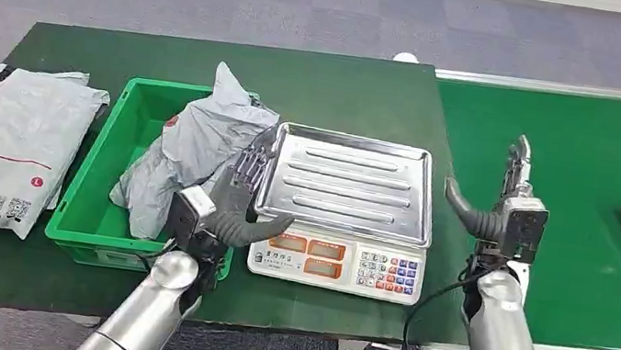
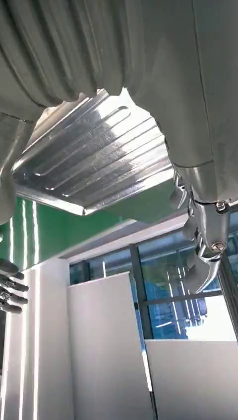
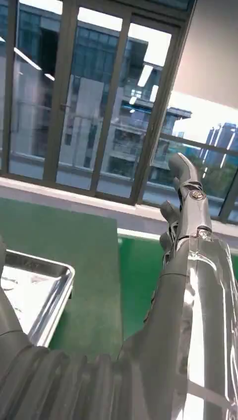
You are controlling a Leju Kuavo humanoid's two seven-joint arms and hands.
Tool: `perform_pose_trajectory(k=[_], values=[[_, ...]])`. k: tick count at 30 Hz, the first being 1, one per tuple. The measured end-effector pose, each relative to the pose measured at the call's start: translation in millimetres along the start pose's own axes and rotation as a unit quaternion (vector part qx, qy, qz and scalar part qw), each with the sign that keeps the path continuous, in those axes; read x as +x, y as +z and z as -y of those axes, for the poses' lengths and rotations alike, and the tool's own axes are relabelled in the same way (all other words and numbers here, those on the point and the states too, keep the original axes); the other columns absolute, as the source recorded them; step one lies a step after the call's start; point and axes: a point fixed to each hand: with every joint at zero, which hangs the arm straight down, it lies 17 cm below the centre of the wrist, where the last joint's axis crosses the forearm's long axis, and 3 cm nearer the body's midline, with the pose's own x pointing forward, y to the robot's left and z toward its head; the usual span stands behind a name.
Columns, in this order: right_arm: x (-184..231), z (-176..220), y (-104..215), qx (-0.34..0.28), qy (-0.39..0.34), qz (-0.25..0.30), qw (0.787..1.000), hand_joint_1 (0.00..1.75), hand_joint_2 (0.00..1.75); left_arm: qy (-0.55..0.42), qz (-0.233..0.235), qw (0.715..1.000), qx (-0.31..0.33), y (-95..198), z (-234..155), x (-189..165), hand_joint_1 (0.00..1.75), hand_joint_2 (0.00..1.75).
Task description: Moved the parcel from conveyor to table for the left to box.
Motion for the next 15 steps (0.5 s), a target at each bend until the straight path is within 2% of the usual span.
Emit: perform_pose_trajectory(k=[15], values=[[-9.1,4.6,4.3,-0.006,0.001,-0.013,1.000,0.00,1.75,-0.015,-0.016,0.999,0.028,0.2,-8.2,-12.0,0.00,1.75]])
